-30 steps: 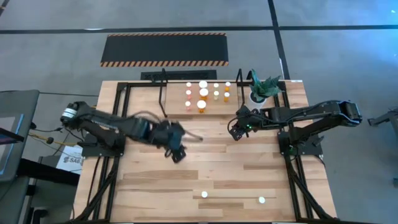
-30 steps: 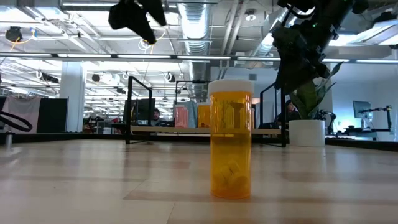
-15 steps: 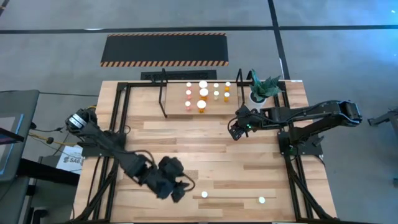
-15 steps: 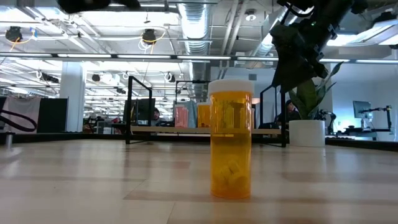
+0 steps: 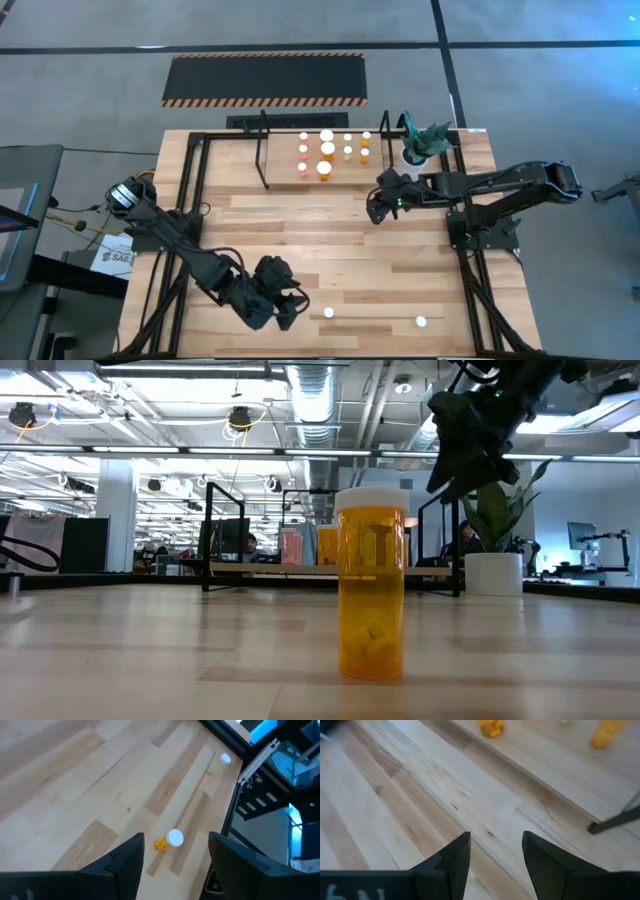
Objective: Pick and place medicine bottles onto shelf by color
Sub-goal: Put the yellow pill bottle on the shelf aligned with the other yellow pill bottles
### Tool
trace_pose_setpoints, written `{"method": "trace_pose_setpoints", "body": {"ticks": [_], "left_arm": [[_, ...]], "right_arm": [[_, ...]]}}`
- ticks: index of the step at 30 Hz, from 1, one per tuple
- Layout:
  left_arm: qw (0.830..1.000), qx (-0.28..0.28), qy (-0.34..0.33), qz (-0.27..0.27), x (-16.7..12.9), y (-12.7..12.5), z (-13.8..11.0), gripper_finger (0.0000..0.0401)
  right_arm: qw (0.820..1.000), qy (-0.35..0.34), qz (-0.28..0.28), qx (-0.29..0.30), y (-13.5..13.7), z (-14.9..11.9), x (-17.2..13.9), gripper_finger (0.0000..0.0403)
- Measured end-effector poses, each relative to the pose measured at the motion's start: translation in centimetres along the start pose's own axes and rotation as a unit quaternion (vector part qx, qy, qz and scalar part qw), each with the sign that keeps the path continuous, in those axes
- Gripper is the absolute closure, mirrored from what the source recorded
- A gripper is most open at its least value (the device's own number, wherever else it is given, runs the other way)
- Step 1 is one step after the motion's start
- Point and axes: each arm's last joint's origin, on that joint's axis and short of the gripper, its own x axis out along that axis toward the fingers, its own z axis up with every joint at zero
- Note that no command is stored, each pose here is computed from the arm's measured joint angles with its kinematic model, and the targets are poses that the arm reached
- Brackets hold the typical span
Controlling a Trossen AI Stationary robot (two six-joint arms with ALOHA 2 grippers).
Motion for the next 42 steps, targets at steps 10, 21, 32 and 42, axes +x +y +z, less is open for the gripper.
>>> {"method": "trace_pose_setpoints", "body": {"ticks": [10, 21, 32, 42], "left_arm": [[1.000, 0.011, -0.009, 0.007, 0.0, 0.1, 0.0, 0.0195], [0.999, 0.032, 0.004, 0.039, 0.0, 0.8, -0.3, 0.0195], [0.998, 0.028, 0.007, 0.051, 0.1, 1.1, -0.1, 0.0195], [0.999, 0.020, 0.014, 0.045, 0.1, 1.0, -0.1, 0.0195]], "right_arm": [[0.997, -0.007, 0.059, 0.053, 0.7, 0.6, 0.0, 0.0203], [0.934, 0.277, 0.223, 0.043, 1.9, -3.1, -3.1, 0.0223], [0.886, 0.435, 0.159, 0.018, 5.2, -11.6, -7.3, 0.0220], [0.873, 0.479, 0.093, 0.010, 6.8, -16.2, -6.9, 0.0156]]}}
